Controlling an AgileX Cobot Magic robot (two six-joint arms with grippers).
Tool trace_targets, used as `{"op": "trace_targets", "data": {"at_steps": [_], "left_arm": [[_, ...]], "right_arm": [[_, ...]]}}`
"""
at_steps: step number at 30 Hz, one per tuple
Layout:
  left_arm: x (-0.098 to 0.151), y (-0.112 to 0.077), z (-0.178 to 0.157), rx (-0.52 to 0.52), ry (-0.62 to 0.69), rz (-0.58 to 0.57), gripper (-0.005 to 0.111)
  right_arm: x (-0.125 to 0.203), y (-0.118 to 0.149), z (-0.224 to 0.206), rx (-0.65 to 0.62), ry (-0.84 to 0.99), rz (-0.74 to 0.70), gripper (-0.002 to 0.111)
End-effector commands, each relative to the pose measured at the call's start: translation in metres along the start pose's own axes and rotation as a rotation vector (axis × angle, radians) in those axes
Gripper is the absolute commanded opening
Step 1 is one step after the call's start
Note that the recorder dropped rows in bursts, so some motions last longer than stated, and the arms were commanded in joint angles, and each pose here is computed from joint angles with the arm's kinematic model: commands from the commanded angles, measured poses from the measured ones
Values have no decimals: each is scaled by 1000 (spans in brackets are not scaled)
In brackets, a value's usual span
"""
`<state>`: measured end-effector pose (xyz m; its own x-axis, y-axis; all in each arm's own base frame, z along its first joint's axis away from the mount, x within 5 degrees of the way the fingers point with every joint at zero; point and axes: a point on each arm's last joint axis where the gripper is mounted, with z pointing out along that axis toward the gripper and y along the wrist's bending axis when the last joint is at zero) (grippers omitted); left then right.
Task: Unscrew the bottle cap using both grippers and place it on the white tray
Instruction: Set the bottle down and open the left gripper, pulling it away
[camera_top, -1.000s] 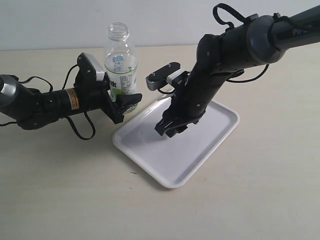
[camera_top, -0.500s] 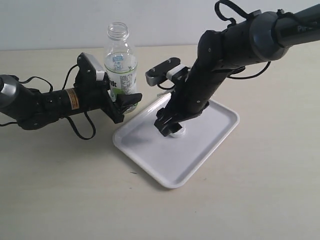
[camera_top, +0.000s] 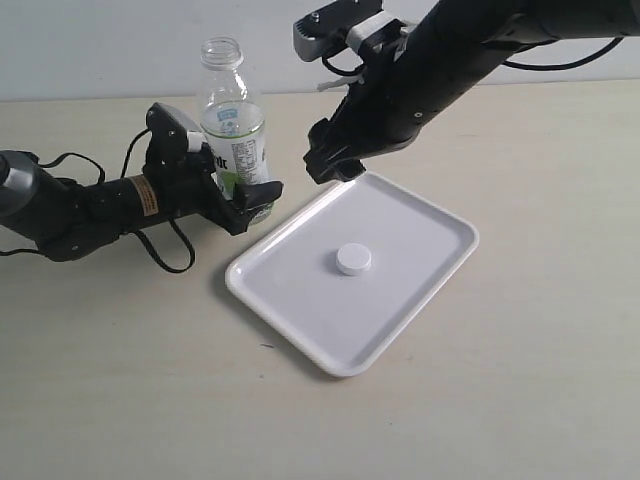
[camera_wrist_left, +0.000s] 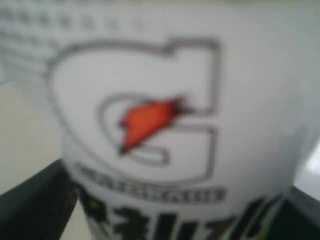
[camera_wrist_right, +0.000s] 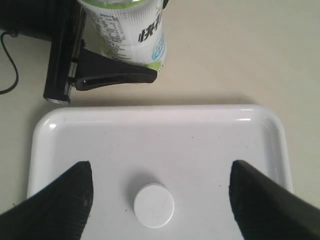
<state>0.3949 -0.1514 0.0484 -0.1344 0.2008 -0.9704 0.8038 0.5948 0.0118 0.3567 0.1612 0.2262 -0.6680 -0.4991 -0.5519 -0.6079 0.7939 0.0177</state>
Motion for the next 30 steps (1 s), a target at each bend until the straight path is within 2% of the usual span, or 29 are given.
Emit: {"op": "trace_targets", "data": {"at_steps": [1,4,11,14,17,21,23,26,30], "left_arm": [[0,2,-1,-30,-6,-45,96],[0,1,-1,-10,-1,-29,105],[-3,0,-2,10,1,-13,105],[-2,7,-7,-7,1,-24,105],[-1,21,-18,-31,4,-85,105],[2,36,-35,-12,14,-139,105],[3,41,-42,11,-3,-154,105],[-3,39,-51,109,-84,-141,105],[-5,35,-53,173,-76,-117,105]], "right_arm": [[-2,-1,-6,9,-22,-5,72],[-2,-1,-6,9,-22,-5,72],[-2,-1,-6,12,-22,-8,72],[-2,-1,-6,12,-22,-8,72],[-2,-1,-6,12,-22,-8,72],[-2,-1,-6,12,-22,-8,72],[-2,-1,-6,12,-22,-11,72],[-2,-1,-6,12,-22,-15,72],[-2,-1,-6,12,-22,-15,72]]}}
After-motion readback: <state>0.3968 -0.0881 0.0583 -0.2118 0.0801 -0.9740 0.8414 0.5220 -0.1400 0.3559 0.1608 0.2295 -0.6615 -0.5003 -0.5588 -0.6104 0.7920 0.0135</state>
